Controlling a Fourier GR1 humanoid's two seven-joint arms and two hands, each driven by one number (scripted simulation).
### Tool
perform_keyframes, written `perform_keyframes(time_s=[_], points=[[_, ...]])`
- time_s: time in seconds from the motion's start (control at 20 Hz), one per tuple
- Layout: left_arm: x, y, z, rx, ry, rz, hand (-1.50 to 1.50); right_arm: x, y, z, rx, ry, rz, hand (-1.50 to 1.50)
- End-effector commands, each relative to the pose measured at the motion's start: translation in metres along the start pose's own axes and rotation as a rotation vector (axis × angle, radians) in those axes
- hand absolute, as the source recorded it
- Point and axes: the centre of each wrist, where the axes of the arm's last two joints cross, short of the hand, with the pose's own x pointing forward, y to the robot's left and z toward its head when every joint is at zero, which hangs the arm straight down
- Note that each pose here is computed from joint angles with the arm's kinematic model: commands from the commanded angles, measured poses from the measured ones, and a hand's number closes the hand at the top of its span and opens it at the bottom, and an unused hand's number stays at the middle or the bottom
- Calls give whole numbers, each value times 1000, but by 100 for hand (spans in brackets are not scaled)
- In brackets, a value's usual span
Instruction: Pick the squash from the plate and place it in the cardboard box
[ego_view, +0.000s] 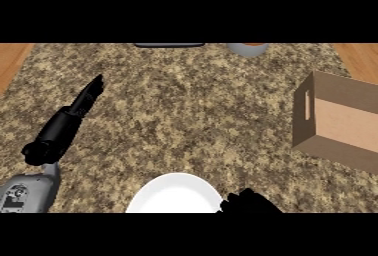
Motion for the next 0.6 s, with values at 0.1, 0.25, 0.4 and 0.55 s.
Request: perform_keyframes(time_s=[0.1,0.25,0.4,0.55], points=[[2,3,9,-3,16,0,0,-6,-51,67,-158,-195,44,150],[-5,13,13,29,6,2,0,-12,-92,83,-247,-165,-7,150],[1,2,13,30,-8,-1,0,-21,-104,91,-377,24,-97,150],[2,6,11,22,-1,-16,0,-41,-114,97,-467,173,-210,150]])
